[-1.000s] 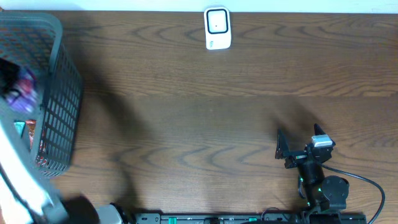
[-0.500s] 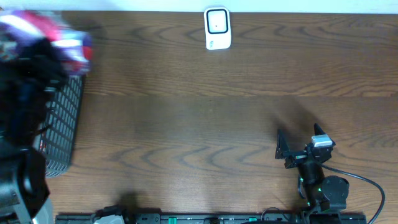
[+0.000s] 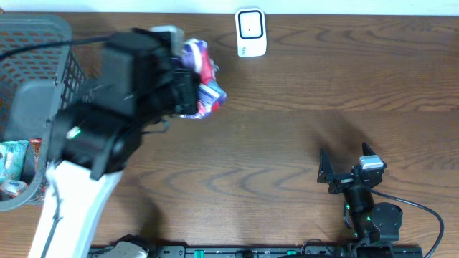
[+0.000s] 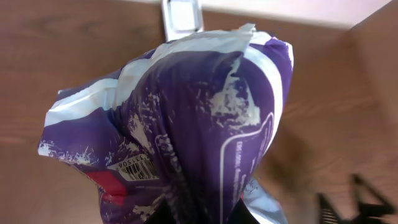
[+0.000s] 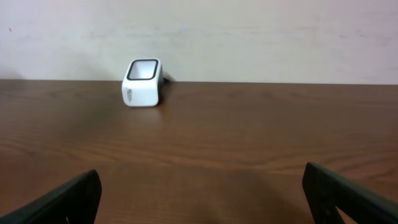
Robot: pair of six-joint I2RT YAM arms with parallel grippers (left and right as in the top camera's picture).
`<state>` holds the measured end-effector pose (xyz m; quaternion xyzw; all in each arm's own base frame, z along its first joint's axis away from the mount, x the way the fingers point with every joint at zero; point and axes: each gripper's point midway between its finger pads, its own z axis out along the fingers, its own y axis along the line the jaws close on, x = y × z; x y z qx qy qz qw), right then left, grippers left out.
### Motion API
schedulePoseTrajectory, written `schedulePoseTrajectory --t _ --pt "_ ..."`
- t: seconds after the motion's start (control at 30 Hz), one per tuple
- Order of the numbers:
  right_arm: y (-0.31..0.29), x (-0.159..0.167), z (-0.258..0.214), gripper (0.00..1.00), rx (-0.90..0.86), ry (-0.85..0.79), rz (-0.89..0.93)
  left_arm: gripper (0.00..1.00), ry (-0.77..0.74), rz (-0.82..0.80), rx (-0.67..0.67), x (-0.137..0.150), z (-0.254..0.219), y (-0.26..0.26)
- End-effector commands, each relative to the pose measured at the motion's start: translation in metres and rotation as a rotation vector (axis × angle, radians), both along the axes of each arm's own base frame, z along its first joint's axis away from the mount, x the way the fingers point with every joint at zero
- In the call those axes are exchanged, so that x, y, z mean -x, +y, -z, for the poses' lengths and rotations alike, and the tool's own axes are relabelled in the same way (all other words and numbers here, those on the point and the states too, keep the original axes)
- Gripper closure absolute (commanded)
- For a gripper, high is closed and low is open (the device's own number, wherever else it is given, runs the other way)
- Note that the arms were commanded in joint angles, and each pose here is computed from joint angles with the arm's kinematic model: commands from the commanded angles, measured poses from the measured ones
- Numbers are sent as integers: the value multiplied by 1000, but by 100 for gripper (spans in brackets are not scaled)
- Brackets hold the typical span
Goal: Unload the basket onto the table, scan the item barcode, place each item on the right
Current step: 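Lift the purple package out and place it on the table centre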
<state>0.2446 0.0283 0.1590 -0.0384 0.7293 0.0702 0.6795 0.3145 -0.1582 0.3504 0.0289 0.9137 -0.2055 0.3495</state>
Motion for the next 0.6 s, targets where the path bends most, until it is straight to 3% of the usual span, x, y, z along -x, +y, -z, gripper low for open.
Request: schedulePoseTrajectory --t 0.0,0.33,0.37,0.43,0.47,0.57 --pt "0 0 1 1 -9 5 5 93 43 -53 -188 -23 39 3" --pt "0 0 1 1 -9 5 5 92 339 4 -325 -43 151 -28" --pt "0 0 1 1 -9 5 4 83 366 16 -334 -42 160 -32" --pt "0 0 1 1 -9 5 5 48 408 27 -354 -40 174 -34" --pt "0 0 1 1 -9 5 5 38 429 30 -366 -39 181 -34" --pt "0 0 1 1 -10 5 4 37 456 33 -382 -36 188 -33"
